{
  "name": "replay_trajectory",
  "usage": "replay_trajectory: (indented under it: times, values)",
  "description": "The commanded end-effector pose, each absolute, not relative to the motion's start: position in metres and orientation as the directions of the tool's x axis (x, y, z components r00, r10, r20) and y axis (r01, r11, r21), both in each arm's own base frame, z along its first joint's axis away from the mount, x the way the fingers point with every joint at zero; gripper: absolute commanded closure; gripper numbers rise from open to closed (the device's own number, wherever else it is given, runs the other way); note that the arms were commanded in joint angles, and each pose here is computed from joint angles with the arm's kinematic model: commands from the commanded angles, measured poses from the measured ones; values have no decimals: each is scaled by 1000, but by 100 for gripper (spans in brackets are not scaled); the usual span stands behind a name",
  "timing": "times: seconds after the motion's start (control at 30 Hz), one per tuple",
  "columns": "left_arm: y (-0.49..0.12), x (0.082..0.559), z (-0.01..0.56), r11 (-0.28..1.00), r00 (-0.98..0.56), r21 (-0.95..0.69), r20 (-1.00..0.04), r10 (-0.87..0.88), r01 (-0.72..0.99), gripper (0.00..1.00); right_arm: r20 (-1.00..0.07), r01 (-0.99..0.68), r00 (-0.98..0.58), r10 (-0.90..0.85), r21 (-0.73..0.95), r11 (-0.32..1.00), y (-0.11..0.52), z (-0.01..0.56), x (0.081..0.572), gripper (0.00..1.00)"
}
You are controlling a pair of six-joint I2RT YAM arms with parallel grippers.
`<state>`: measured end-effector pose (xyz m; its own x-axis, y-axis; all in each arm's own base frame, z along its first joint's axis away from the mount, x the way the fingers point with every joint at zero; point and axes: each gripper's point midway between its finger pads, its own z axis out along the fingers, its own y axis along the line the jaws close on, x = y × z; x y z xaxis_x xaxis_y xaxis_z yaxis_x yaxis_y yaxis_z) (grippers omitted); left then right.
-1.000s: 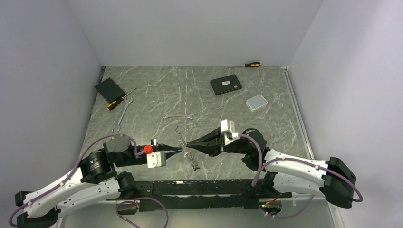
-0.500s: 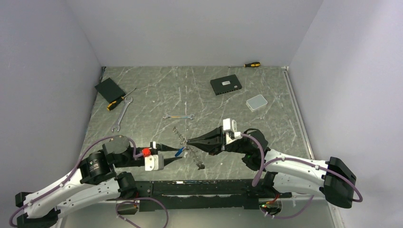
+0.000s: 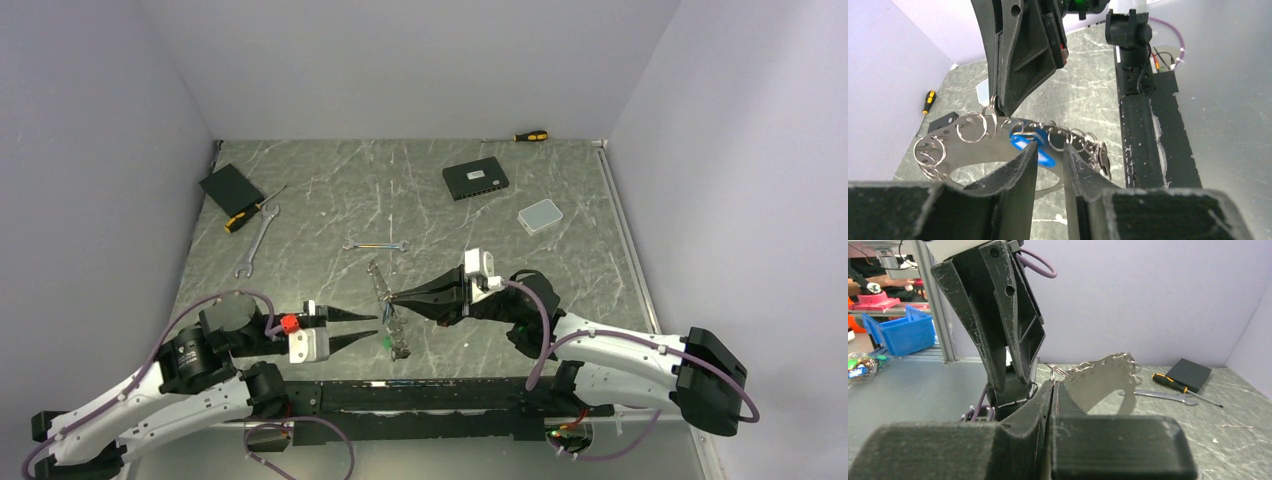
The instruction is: Put the keys on the keyring
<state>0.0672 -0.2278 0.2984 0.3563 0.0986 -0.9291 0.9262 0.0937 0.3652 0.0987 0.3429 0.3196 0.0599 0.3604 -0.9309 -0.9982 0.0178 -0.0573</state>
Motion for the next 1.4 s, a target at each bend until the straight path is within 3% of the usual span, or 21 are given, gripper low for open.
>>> replay_trajectory:
  times: [0.0, 0.97, 1.37]
  values:
    - [-237, 61, 306, 81, 322, 322, -947, 18, 943, 71, -867, -992, 122, 483, -123, 30, 336, 366, 96, 100]
    - [-236, 88, 328, 255, 356, 335, -933, -40, 907, 68, -883, -989, 104, 458, -139, -45, 338, 361, 83, 100]
    - [-232, 86, 337, 272, 372, 339, -925, -80, 901, 68, -894, -987, 76, 441, -129, -91, 343, 356, 79, 100]
